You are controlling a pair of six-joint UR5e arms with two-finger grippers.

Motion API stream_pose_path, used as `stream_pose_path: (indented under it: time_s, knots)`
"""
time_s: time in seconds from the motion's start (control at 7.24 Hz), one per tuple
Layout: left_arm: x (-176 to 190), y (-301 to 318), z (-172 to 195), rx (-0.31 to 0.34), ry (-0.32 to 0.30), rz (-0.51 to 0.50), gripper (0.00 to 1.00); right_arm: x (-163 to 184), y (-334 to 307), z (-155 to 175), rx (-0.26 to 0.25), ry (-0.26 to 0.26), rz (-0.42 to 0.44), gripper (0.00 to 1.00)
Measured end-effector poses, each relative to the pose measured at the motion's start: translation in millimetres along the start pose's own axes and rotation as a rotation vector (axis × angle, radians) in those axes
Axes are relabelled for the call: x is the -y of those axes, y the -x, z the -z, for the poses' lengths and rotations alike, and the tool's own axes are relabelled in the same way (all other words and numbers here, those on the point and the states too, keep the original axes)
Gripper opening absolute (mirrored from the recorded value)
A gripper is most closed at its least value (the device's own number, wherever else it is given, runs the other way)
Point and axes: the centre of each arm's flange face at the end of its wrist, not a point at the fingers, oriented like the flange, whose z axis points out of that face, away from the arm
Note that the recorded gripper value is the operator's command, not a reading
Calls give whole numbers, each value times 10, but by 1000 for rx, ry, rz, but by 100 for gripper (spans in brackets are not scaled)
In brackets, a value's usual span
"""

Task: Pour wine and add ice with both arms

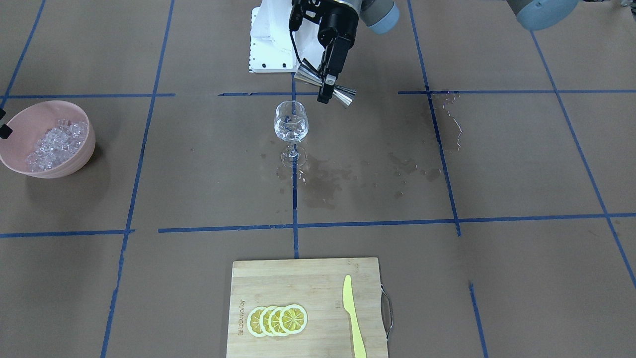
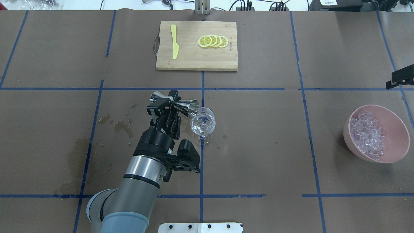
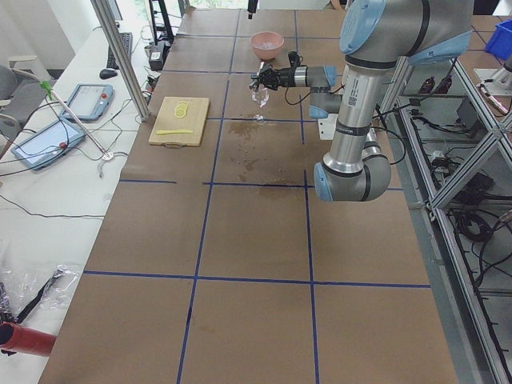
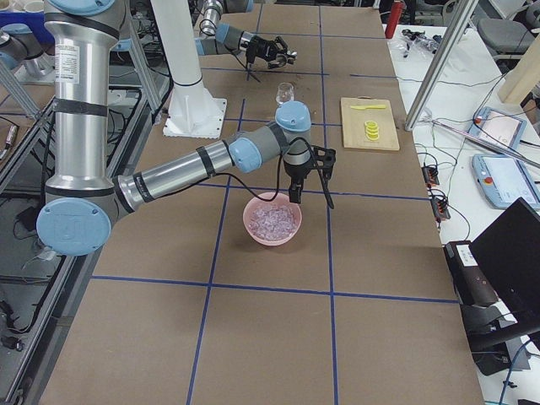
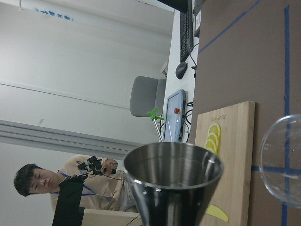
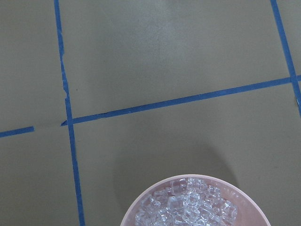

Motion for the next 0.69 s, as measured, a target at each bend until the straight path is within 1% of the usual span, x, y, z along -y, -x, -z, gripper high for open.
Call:
stream_pose_path:
  time_s: [0.28,0.55,0.69]
  knots:
    - [-285,-3,59,12,-26,279,0,-57,47,-49,-3,-8,24,100]
    - [-395,26,90,15,-38,488,0,-129,106,-141,-19,-15,42,100]
    - [-414,66,97,19,-48,589,0,-223,118,-232,-32,-21,50,100]
